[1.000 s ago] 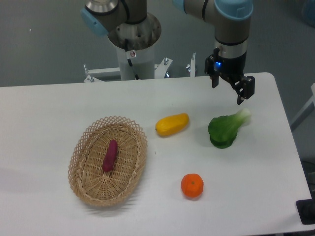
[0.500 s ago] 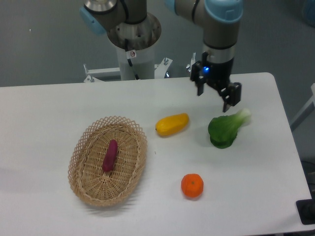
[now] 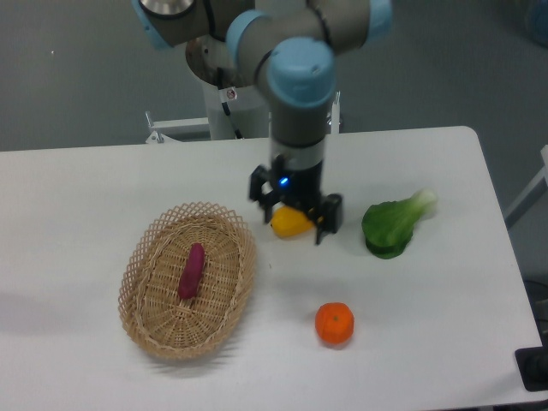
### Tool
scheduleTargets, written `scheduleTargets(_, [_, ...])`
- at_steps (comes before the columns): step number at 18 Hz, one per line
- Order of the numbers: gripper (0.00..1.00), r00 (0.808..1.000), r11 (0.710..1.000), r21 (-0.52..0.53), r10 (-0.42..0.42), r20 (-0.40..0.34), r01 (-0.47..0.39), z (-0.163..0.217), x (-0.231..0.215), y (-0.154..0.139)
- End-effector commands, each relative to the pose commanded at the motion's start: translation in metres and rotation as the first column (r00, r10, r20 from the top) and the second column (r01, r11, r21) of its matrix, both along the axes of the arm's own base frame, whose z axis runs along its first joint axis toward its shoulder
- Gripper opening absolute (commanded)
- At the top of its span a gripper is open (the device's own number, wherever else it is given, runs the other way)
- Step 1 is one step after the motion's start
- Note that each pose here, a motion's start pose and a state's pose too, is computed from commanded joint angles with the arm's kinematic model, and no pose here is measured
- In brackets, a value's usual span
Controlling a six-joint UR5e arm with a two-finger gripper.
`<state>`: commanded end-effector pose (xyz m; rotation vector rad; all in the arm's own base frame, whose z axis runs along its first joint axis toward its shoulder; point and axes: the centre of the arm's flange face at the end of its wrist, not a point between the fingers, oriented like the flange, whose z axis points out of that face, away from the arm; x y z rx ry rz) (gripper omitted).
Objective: Pick up the sweet potato from the basket
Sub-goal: 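Move the open gripper over the basket toward the purple sweet potato, then lower the gripper onto the sweet potato and close on it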
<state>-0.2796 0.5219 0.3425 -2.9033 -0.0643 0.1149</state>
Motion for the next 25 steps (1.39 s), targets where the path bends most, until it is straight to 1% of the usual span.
scheduleTargets(2, [1.0, 1.0, 1.0, -0.016, 0.01, 0.029, -0.009, -0.014, 0.022, 0.013])
scheduleTargets(4, [1.0, 0.997, 0.998, -0.037, 0.044, 0.059, -0.042, -0.034, 0.036, 0.019])
scheduleTargets(6, [1.0, 0.997, 0.998, -0.066, 0.007, 0.079, -0.002, -0.053, 0.057, 0.031])
scheduleTargets(8, [1.0, 0.995, 0.996, -0.091, -0.012, 0.097, 0.021, -0.071, 0.07, 0.039])
scheduleTargets(9, [1.0, 0.995, 0.994, -0.105, -0.027, 0.099, 0.038, -0.079, 0.078, 0.044])
scheduleTargets(12, [1.0, 0.996, 0.987, -0.148, -0.052, 0.074, 0.062, -0.099, 0.093, 0.048])
scheduleTargets(15, [1.0, 0.996, 0.981, -0.183, -0.057, 0.063, 0.067, -0.113, 0.1, 0.043])
scheduleTargets(21, [1.0, 0.996, 0.98, -0.185, -0.068, 0.055, 0.077, -0.133, 0.106, 0.047])
scheduleTargets(25, [1.0, 0.996, 0.978, -0.191, -0.068, 0.059, 0.078, -0.138, 0.105, 0.048])
